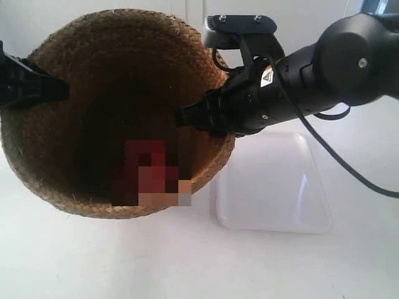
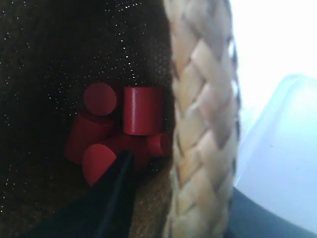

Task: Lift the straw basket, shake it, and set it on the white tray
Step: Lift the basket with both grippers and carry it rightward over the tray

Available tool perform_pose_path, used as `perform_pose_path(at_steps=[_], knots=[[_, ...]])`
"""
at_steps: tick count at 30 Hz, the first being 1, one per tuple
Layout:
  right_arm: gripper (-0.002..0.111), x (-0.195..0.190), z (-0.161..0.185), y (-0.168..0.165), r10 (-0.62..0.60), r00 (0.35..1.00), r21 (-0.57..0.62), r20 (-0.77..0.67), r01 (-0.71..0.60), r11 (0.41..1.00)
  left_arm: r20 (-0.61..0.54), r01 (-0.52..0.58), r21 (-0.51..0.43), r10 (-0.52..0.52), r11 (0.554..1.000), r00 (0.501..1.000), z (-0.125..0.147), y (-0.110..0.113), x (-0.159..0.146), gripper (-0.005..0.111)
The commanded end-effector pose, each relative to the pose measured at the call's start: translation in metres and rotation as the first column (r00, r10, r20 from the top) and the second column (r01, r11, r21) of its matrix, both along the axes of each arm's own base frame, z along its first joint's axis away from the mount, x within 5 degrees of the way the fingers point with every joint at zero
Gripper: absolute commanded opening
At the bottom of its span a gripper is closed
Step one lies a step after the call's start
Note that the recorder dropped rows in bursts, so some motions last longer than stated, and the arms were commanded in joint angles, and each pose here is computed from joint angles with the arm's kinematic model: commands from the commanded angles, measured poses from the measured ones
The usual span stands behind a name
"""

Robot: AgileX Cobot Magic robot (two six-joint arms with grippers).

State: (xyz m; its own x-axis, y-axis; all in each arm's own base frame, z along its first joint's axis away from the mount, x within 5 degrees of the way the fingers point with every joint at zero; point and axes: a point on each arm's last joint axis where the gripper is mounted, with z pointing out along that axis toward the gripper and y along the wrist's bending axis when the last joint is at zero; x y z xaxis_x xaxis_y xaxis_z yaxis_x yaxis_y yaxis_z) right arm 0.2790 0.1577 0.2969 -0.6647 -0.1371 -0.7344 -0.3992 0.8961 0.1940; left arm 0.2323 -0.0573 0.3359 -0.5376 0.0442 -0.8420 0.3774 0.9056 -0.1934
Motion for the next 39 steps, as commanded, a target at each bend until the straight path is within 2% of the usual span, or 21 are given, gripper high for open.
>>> perform_pose_path(at_steps=[1,6,11,13,15,18,20,21,22,23,24,25,27,30,34,39], knots=[[0.000,0.004,-0.007,-0.001,-0.005,1.000,-0.017,-0.011,0.005,1.000,0.058,-0.059,-0.103,0.065,0.993,0.996,0.013,-0.001,0.001,0.000],[0.000,0.007,-0.012,0.000,-0.003,1.000,-0.027,-0.012,0.002,1.000,0.003,-0.032,-0.086,0.032,0.996,0.999,0.004,-0.003,0.005,0.000],[0.000,0.011,-0.013,0.002,-0.003,1.000,-0.026,-0.001,0.003,1.000,0.033,-0.061,-0.086,0.064,0.994,0.997,0.006,-0.001,0.010,0.000],[0.000,0.005,0.006,0.000,0.007,1.000,-0.018,0.007,-0.006,1.000,0.061,-0.019,-0.083,0.024,0.996,0.998,0.020,-0.003,0.004,0.000],[0.000,-0.007,0.040,-0.003,0.021,0.998,0.013,0.061,-0.022,1.000,0.110,0.032,-0.073,-0.024,0.997,0.994,0.040,-0.005,-0.007,0.000],[0.000,-0.037,0.102,-0.014,0.044,0.971,0.079,0.236,-0.065,0.995,0.237,0.070,-0.084,-0.049,0.994,0.970,0.081,-0.004,-0.029,0.000],[0.000,-0.052,0.118,-0.018,0.040,0.937,0.110,0.346,-0.083,0.990,0.301,0.080,-0.050,-0.062,0.996,0.952,0.094,-0.003,-0.042,0.000],[0.000,-0.048,0.099,-0.016,0.038,0.936,0.085,0.350,-0.073,0.994,0.297,0.059,0.009,-0.058,0.998,0.953,0.080,0.000,-0.036,0.000],[0.000,-0.038,0.073,-0.012,0.035,0.948,0.063,0.316,-0.058,0.996,0.218,0.039,0.042,-0.048,0.998,0.975,0.051,0.001,-0.023,0.000],[0.000,-0.025,0.040,-0.010,0.004,0.982,0.048,0.188,-0.013,0.999,0.120,0.026,0.013,-0.027,1.000,0.992,0.030,0.000,-0.016,0.000],[0.000,-0.018,0.024,-0.011,-0.032,0.997,0.042,0.073,0.029,0.999,0.023,0.003,-0.036,-0.002,0.999,1.000,0.016,0.001,-0.013,0.000],[0.000,-0.017,0.018,-0.010,-0.037,0.999,0.029,0.020,0.037,0.999,0.000,-0.007,-0.046,0.007,0.999,1.000,0.013,0.003,-0.013,0.000],[0.000,-0.023,0.025,-0.005,0.014,0.998,0.026,0.068,-0.016,1.000,0.055,0.002,-0.034,0.000,0.999,0.999,0.019,0.004,-0.017,0.000],[0.000,-0.026,0.037,-0.008,0.013,0.992,0.040,0.124,-0.018,0.999,0.118,-0.031,-0.038,0.035,0.999,0.992,0.028,0.008,-0.021,0.000],[0.000,-0.025,0.034,-0.008,0.015,0.994,0.031,0.112,-0.019,0.999,0.101,-0.025,-0.038,0.028,0.999,0.994,0.026,0.008,-0.021,0.000],[0.000,-0.016,0.014,-0.002,0.022,0.999,-0.010,0.035,-0.022,1.000,0.087,-0.014,-0.041,0.018,0.999,0.996,0.025,0.007,-0.022,0.000]])
